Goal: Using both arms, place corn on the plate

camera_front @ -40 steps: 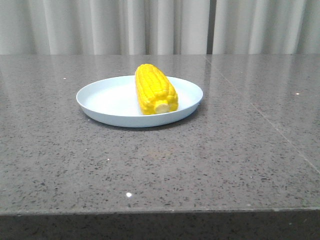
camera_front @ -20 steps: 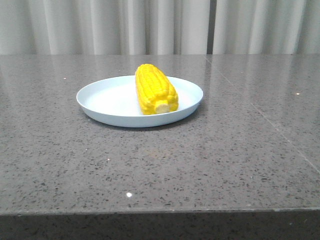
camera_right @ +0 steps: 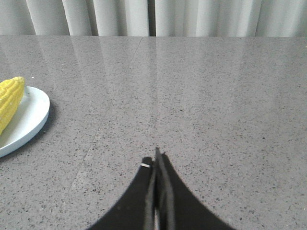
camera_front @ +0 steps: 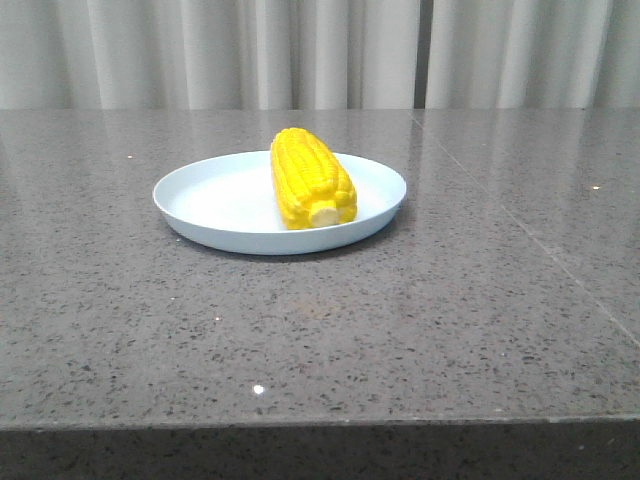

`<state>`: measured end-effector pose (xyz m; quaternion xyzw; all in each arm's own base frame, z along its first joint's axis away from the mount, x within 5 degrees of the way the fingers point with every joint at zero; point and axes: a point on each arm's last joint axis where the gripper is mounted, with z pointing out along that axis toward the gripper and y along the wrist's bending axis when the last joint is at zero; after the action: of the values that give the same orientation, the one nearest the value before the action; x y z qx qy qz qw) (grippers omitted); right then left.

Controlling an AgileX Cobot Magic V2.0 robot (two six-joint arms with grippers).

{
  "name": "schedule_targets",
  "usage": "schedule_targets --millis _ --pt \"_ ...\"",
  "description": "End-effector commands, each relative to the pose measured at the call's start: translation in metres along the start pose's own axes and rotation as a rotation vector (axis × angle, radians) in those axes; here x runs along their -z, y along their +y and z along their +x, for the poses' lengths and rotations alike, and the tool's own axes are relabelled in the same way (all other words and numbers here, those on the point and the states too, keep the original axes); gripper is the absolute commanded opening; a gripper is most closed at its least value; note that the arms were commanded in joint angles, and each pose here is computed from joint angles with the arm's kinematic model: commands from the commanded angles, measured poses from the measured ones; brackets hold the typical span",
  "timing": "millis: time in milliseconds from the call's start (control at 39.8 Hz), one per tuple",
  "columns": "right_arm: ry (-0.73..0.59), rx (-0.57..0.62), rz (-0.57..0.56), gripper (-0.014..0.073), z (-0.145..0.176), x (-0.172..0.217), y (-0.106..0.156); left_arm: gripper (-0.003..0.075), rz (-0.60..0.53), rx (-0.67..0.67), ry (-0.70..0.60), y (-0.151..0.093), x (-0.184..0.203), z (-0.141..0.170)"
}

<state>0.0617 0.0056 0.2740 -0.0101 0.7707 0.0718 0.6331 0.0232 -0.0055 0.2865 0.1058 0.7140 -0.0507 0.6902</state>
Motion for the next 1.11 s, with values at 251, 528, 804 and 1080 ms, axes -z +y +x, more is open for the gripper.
schedule_targets --millis 251,528,804,1080 --pt "-0.104 0.024 -0.014 -0.0122 -0.016 0.002 0.002 -0.0020 -0.119 -0.001 -0.077 0.002 -0.014 0.025" --pt "-0.104 0.024 -0.014 -0.0122 -0.016 0.002 0.002 -0.0020 -0.230 0.011 -0.086 0.007 -0.032 0.074" --pt "-0.104 0.024 -0.014 -0.0122 -0.016 0.002 0.002 -0.0020 -0.236 0.028 -0.086 0.007 -0.033 0.078" --pt "-0.104 0.024 -0.014 -0.0122 -0.016 0.002 0.002 -0.0020 -0.236 0.028 -0.086 0.007 -0.033 0.078"
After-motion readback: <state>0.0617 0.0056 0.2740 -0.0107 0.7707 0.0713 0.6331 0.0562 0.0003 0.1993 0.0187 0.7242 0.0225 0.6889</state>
